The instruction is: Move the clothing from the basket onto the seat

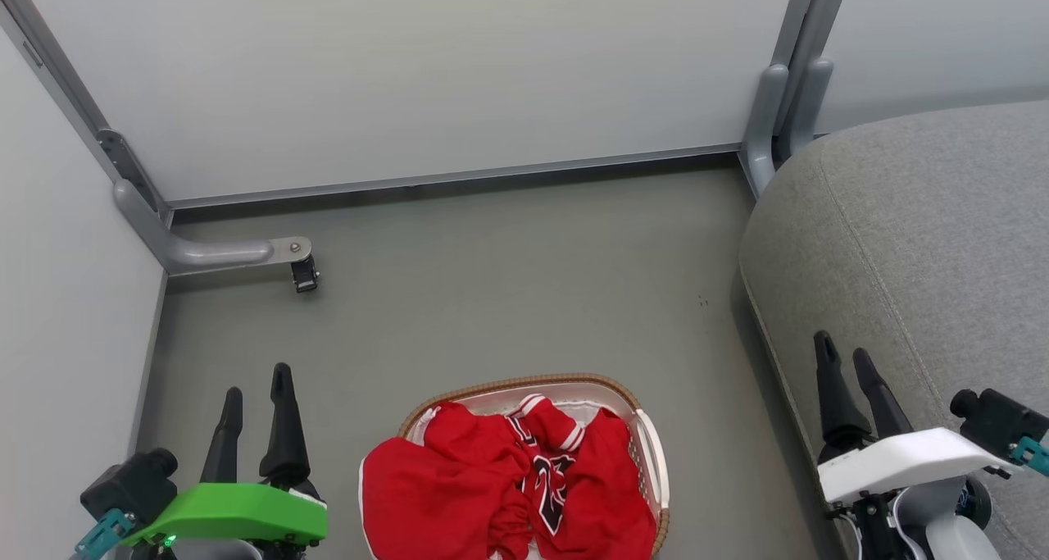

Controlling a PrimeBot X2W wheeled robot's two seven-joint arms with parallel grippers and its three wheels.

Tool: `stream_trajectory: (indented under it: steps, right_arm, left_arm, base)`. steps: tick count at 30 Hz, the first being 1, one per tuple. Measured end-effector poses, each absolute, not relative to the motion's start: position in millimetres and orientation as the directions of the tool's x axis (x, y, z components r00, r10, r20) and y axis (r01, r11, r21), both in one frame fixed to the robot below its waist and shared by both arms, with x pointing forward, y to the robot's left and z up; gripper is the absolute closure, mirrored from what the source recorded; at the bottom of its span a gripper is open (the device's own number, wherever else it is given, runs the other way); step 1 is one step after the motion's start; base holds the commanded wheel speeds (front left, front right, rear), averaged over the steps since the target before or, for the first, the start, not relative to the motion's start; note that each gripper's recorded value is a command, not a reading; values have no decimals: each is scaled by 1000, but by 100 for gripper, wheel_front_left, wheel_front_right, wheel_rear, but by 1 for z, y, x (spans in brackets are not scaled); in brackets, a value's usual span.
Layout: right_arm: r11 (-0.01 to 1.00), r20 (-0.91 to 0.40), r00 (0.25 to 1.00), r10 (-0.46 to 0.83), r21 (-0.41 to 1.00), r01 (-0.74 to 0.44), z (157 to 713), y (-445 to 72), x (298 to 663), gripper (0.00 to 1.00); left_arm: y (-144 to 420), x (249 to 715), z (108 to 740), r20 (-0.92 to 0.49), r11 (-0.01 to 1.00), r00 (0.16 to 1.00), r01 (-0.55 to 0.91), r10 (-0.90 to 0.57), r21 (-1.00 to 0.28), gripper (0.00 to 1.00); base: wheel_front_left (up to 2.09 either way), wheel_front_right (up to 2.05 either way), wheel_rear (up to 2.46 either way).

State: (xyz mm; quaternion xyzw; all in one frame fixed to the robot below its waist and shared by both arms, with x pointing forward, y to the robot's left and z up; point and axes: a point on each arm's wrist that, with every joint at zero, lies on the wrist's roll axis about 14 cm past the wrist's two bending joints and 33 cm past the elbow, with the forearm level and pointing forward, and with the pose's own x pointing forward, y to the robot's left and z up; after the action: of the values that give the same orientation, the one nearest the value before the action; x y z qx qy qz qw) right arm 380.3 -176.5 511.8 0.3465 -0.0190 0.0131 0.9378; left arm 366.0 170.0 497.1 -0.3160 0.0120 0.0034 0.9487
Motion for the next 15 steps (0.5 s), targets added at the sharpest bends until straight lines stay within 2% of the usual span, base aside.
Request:
stream_trajectory:
  steps: [15]
  right_arm:
    - [876, 35, 997, 67, 476, -75, 504, -162, 379, 0]
  left_arm:
    - [163, 361, 485, -45, 876, 999, -10, -14, -482, 0]
  base:
    - [0, 0, 0]
